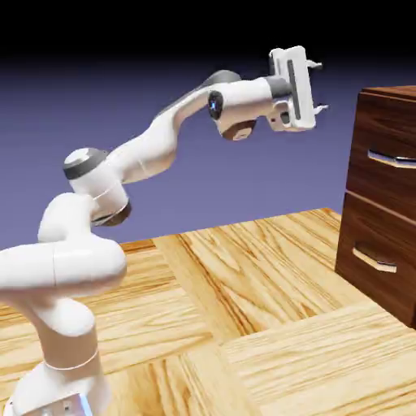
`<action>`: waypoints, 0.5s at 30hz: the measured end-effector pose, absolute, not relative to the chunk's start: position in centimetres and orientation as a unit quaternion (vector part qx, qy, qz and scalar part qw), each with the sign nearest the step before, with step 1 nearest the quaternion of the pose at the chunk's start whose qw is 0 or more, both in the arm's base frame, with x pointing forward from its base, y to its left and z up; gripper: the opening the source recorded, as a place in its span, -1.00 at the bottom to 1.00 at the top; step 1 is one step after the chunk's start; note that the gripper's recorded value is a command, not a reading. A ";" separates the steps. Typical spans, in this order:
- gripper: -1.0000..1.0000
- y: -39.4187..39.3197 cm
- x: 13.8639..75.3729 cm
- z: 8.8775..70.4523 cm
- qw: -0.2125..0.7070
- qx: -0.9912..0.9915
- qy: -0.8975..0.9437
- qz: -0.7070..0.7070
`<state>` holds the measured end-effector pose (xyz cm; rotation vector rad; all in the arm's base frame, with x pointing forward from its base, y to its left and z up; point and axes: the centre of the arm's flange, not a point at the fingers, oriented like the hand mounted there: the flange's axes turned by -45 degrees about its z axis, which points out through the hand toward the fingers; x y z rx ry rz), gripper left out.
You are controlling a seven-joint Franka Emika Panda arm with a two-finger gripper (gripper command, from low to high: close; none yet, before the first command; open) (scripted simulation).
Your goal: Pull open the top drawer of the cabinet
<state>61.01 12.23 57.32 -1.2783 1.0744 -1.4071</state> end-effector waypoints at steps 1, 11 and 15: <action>0.00 11.4 62.3 55.6 0.467 -0.518 0.445 -0.561; 0.00 5.5 70.6 45.5 0.500 -0.500 0.500 -0.500; 0.00 5.4 73.2 45.5 0.500 -0.500 0.500 -0.500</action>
